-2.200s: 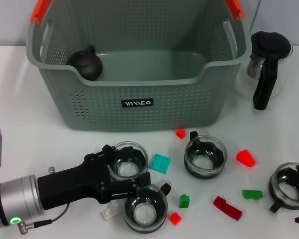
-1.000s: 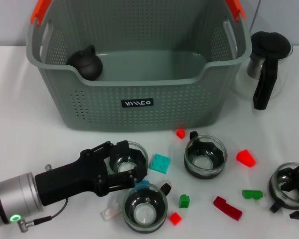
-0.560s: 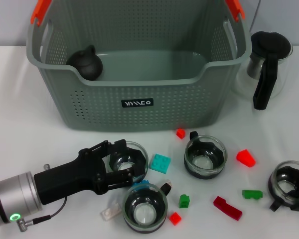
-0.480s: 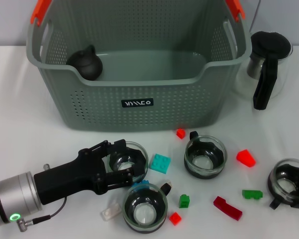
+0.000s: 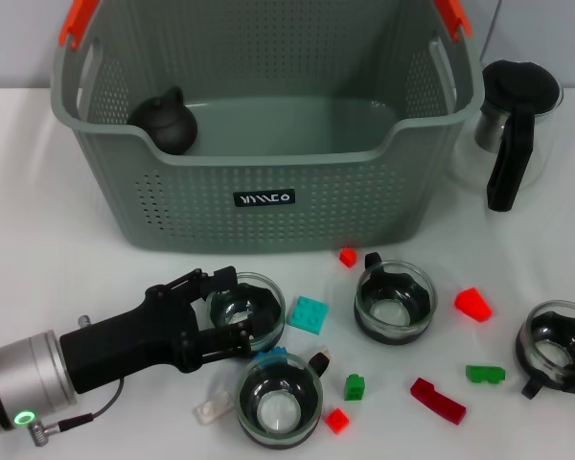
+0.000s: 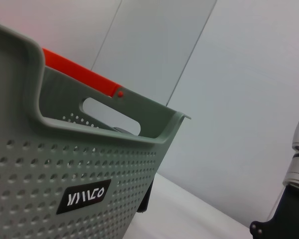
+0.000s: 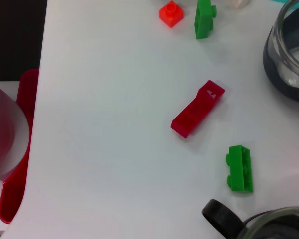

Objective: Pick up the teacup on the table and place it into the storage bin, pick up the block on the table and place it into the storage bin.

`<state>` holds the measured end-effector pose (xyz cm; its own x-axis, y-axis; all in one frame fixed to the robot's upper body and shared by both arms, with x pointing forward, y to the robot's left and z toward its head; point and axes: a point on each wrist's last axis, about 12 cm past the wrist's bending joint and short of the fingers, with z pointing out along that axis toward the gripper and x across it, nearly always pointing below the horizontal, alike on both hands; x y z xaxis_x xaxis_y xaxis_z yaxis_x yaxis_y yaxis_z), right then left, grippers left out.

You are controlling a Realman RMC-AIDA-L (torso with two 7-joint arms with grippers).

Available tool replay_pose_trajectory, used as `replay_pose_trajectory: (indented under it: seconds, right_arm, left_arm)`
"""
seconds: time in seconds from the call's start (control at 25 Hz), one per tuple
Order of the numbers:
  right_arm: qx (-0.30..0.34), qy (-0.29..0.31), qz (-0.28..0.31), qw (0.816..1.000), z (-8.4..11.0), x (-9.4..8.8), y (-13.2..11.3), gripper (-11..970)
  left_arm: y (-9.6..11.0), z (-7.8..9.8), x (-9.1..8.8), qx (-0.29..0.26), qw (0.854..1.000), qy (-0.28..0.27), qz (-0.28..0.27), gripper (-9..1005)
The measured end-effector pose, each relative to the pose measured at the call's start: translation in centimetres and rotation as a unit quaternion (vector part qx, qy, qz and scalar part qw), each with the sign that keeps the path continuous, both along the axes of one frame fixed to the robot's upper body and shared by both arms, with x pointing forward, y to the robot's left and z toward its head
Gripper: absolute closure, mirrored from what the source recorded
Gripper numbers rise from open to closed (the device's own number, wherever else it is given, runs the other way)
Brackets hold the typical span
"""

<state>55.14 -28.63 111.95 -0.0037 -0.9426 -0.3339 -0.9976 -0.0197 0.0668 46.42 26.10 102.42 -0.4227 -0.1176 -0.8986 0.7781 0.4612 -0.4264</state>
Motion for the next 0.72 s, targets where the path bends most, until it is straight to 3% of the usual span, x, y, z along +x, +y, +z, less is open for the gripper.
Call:
replay_pose_trajectory:
  seconds: [0.16, 0.72]
  right_arm:
    - [0.004, -0.004, 0.001, 1.000, 0.5, 0.1, 0.1, 903]
    - [0.083, 0.008, 0.022, 0.996, 5.1, 0.5, 3.3, 903]
  left_arm:
    - [0.0, 0.0, 0.0, 0.000, 1.000, -0.001, 0.000, 108]
    - [0.3, 0.4, 0.3, 0.001, 1.000, -0.006, -0.004, 111]
